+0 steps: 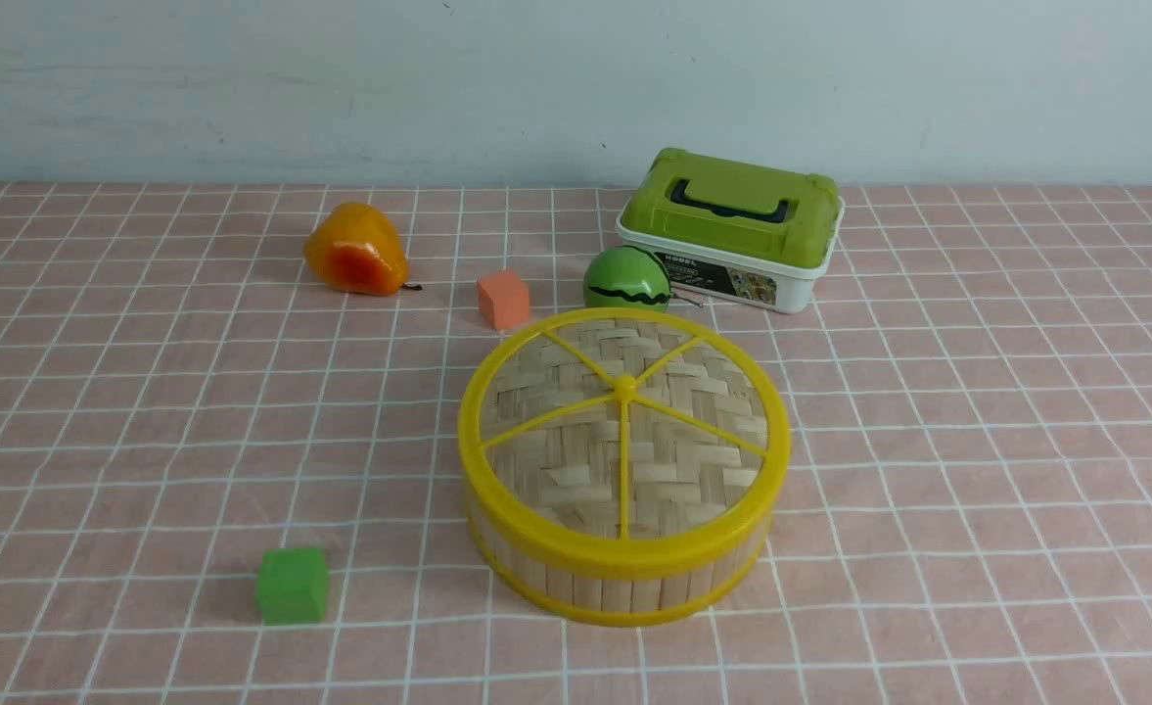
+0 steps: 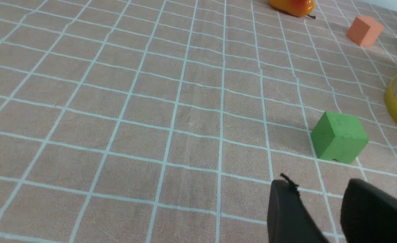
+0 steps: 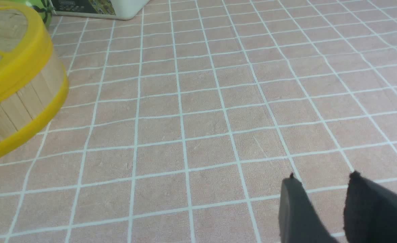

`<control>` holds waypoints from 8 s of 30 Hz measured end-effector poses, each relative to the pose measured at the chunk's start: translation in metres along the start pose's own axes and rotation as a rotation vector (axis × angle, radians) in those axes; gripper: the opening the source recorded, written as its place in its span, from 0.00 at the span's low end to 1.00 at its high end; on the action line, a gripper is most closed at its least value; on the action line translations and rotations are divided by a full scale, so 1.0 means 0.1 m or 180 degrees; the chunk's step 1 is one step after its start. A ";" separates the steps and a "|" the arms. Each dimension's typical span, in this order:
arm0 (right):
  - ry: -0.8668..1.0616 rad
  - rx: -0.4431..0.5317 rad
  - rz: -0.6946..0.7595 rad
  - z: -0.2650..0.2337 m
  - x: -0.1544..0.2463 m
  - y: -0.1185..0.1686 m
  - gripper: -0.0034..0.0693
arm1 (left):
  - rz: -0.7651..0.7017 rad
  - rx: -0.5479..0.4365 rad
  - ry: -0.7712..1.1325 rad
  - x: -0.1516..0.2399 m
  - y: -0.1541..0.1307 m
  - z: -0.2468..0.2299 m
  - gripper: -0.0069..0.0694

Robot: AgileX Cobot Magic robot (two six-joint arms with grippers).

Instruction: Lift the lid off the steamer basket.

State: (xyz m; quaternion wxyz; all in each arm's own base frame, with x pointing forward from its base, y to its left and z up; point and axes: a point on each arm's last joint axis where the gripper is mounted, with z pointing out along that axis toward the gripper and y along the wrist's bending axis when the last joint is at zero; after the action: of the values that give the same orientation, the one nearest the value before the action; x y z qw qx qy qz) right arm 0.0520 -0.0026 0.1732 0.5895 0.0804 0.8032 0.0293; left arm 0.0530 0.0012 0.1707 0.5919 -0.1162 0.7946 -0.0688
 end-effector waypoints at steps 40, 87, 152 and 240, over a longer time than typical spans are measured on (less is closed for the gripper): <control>-0.0031 -0.0257 0.0907 0.00 -0.01 0.07 0.38 | 0.0000 0.0000 0.0000 0.00 0.00 0.00 0.40; 0.2402 -0.1713 -0.1838 1.09 -2.48 1.68 0.05 | 0.0000 0.0000 0.0000 0.00 0.00 0.00 0.40; 0.2743 -0.0373 -0.1202 2.35 -2.33 0.92 0.16 | 0.0000 0.0000 0.0000 0.00 0.00 0.00 0.40; -0.0299 0.0081 -0.0282 -0.14 -0.46 0.04 0.04 | 0.0000 0.0000 0.0000 0.00 0.00 0.00 0.40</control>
State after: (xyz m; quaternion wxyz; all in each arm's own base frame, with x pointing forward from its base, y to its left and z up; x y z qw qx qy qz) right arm 0.0525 -0.0054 0.2213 0.6262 0.0536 0.7777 -0.0107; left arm 0.0530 0.0012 0.1707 0.5919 -0.1162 0.7946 -0.0688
